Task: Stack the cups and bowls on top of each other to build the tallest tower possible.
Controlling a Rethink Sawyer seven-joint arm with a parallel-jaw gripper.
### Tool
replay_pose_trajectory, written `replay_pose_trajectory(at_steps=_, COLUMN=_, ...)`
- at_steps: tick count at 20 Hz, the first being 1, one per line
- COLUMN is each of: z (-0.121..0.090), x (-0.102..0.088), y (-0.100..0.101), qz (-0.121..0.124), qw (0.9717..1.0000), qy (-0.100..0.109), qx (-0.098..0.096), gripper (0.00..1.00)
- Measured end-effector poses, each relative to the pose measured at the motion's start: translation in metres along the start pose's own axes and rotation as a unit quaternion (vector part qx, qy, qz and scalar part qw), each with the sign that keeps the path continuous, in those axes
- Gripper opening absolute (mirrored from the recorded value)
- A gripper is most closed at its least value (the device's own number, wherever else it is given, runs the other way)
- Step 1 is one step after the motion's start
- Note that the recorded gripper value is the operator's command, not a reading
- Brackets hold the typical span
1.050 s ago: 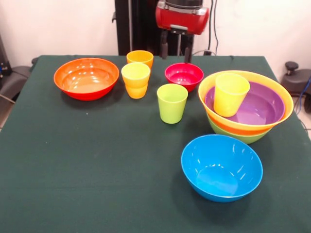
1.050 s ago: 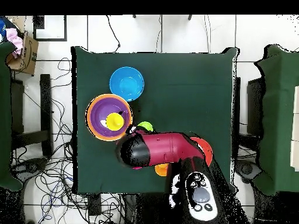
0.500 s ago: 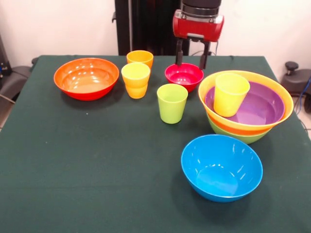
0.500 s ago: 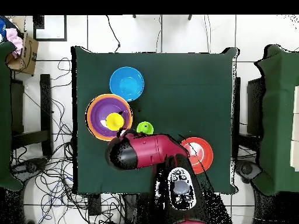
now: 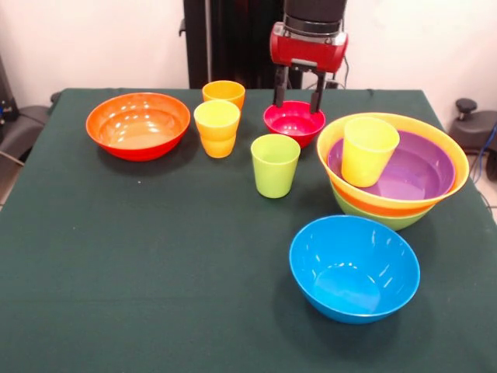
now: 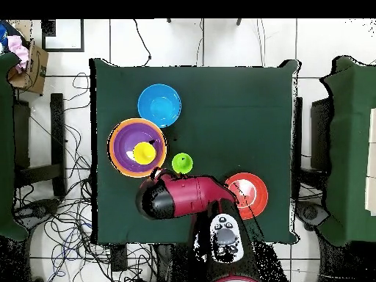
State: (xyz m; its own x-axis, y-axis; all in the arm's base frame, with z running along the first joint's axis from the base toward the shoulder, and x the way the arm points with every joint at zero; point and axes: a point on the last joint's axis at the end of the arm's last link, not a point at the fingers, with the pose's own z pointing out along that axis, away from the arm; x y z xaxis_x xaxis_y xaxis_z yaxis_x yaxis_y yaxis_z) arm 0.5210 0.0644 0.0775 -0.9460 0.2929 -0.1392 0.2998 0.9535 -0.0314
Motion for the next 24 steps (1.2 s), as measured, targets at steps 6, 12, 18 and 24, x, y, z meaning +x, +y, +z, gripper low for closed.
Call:
replay_pose_trajectory(at_steps=6, z=0.0, x=0.003, y=-0.007, qz=0.004, qw=1.0, qy=0.003, qx=0.006, gripper=1.0)
replay_pose_trajectory(at_steps=12, z=0.001, x=0.004, y=-0.018, qz=0.004, qw=0.9998, qy=0.001, qx=0.017, gripper=1.0)
replay_pose_trajectory(at_steps=18, z=0.011, x=0.013, y=-0.028, qz=-0.005, qw=0.9997, qy=-0.001, qx=0.025, gripper=1.0)
replay_pose_trajectory(at_steps=24, z=0.023, x=0.026, y=-0.036, qz=-0.011, qw=0.9996, qy=-0.002, qx=0.027, gripper=1.0)
